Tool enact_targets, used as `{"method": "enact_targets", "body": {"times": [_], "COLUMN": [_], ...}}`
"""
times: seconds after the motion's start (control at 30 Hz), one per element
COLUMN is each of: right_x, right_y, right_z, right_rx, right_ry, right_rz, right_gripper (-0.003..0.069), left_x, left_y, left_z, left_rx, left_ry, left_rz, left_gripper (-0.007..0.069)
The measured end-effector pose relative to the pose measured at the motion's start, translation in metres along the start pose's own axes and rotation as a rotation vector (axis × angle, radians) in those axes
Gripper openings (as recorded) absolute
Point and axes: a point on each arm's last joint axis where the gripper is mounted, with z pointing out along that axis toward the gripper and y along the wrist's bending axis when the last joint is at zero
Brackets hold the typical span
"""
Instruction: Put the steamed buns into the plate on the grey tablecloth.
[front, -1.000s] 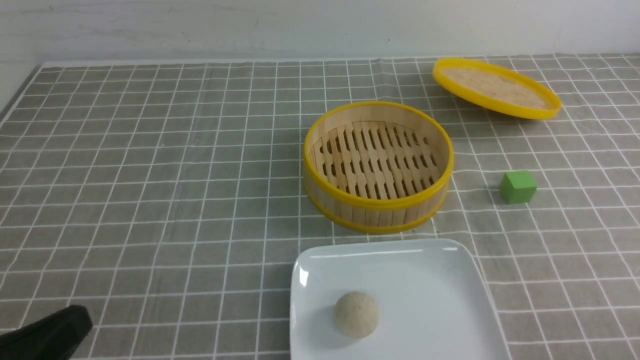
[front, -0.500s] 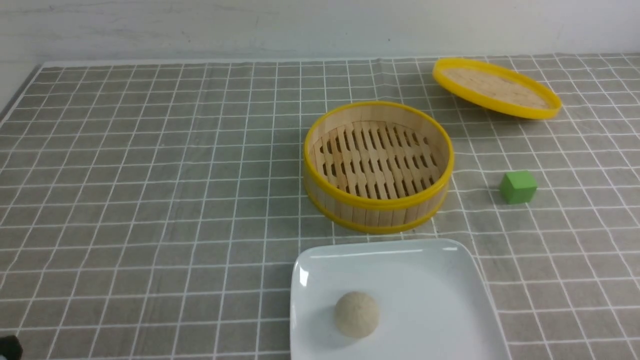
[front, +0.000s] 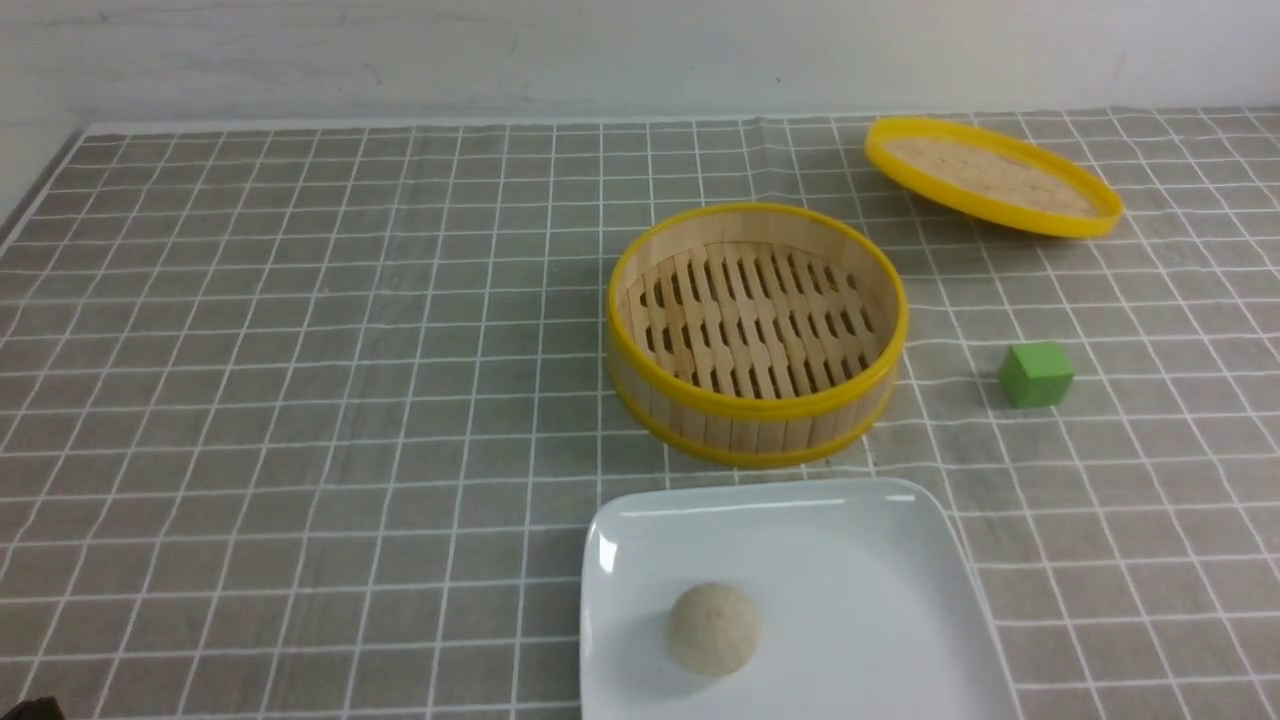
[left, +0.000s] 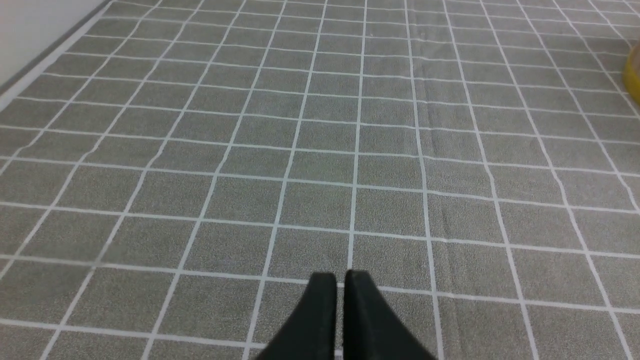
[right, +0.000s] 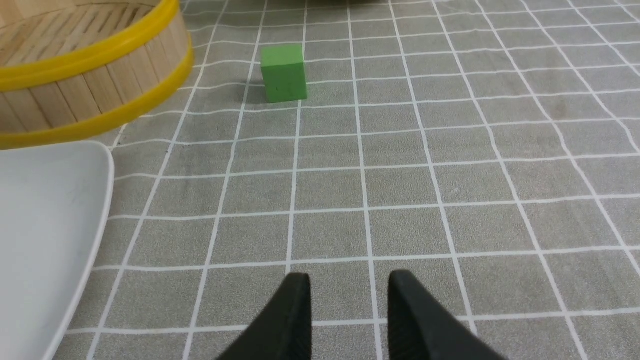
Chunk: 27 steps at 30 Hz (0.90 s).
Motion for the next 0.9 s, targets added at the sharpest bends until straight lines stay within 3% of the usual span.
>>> {"method": "enact_targets", "body": {"times": [0.9], "right_x": [0.0], "right_y": [0.0], "right_z": [0.0], "right_rx": [0.0], "right_ry": [0.0], "right_rz": [0.0], "right_gripper": [0.024], "left_x": [0.0002], "left_y": [0.0041], "left_z": [-0.0004], "left_rx": [-0.073], "left_ry": [0.003], "left_rz": [-0.02], "left_gripper": [0.007]}}
